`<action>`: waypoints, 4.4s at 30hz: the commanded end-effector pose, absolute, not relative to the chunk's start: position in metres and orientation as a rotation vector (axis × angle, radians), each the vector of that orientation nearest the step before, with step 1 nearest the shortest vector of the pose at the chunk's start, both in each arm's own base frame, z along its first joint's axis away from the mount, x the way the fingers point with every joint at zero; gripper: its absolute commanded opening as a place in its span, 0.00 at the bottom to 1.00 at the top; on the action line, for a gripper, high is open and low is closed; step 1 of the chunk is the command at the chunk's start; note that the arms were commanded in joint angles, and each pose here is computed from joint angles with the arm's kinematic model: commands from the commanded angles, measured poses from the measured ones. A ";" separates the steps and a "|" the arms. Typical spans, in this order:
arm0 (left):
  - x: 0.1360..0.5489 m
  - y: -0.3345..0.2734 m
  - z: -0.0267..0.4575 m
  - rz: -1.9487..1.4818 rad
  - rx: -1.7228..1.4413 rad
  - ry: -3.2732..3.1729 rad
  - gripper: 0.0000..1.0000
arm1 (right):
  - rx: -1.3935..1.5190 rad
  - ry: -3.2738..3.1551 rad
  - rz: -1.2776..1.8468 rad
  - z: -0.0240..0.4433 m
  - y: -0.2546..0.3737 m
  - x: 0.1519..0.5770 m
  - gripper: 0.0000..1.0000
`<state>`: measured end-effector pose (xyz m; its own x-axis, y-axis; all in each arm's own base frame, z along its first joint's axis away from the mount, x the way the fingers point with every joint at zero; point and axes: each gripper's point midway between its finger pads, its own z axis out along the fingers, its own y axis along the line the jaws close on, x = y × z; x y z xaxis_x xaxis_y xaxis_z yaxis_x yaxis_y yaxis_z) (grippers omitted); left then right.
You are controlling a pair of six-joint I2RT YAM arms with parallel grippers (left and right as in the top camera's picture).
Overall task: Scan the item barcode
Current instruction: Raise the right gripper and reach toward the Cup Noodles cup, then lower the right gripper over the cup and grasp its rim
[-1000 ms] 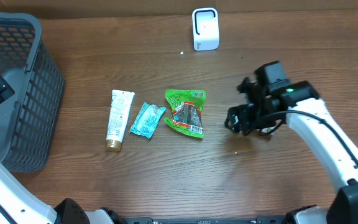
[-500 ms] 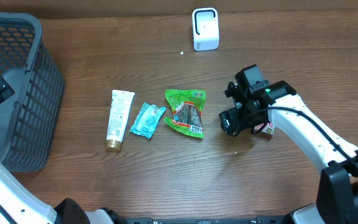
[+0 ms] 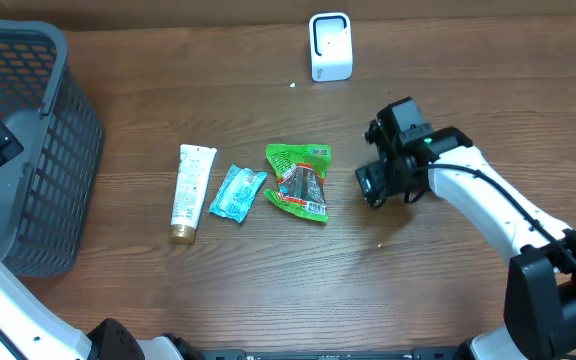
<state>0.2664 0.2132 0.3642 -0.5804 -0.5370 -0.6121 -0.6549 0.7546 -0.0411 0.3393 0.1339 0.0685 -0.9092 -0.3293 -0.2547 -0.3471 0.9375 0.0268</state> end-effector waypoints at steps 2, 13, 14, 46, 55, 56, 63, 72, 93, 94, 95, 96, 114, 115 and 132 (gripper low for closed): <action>0.266 0.212 0.371 0.250 -0.888 2.311 1.00 | -0.506 2.707 0.067 0.116 0.130 0.381 0.95; 0.266 0.212 0.371 0.250 -0.888 2.311 1.00 | -0.295 2.563 0.100 0.155 0.054 0.448 1.00; 0.266 0.212 0.371 0.250 -0.888 2.311 1.00 | -0.261 2.579 0.127 0.149 0.048 0.449 1.00; 0.266 0.212 0.371 0.250 -0.888 2.311 1.00 | 0.566 3.136 0.258 0.063 0.005 0.341 0.90; 0.266 0.212 0.371 0.250 -0.888 2.311 1.00 | 0.580 3.183 0.210 0.051 0.001 0.326 0.89; 0.266 0.212 0.371 0.250 -0.888 2.311 1.00 | 0.583 3.189 0.211 0.049 0.001 0.324 0.88; 0.266 0.212 0.371 0.250 -0.888 2.311 1.00 | 0.652 3.280 0.283 0.052 0.013 0.300 0.84; 0.266 0.212 0.371 0.250 -0.888 2.311 1.00 | 0.534 3.322 0.449 0.080 0.029 0.296 0.81; 0.266 0.212 0.371 0.250 -0.888 2.311 1.00 | -0.518 3.187 -0.269 0.095 0.089 0.306 0.95; 0.266 0.212 0.371 0.250 -0.888 2.310 1.00 | -0.521 3.205 -0.264 0.086 0.088 0.301 0.95; 0.266 0.212 0.371 0.250 -0.888 2.311 1.00 | -0.522 3.214 -0.268 0.083 0.087 0.298 0.95; 0.266 0.212 0.371 0.250 -0.888 2.311 1.00 | -0.524 3.220 -0.270 0.080 0.086 0.297 0.95; 0.266 0.212 0.371 0.250 -0.888 2.311 1.00 | -0.716 3.189 -0.246 0.048 0.085 0.290 0.97; 0.266 0.212 0.371 0.250 -0.888 2.311 1.00 | -0.714 3.188 -0.238 0.047 0.086 0.291 0.97; 0.266 0.212 0.371 0.250 -0.888 2.311 1.00 | -0.678 3.208 -0.095 0.029 0.099 0.281 0.88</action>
<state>0.2664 0.2132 0.3642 -0.5804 -0.5370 -0.6121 -0.6549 0.7546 -0.0411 0.2822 0.0966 0.0273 -0.8999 -0.4070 0.1564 -0.4179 0.9075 -0.0433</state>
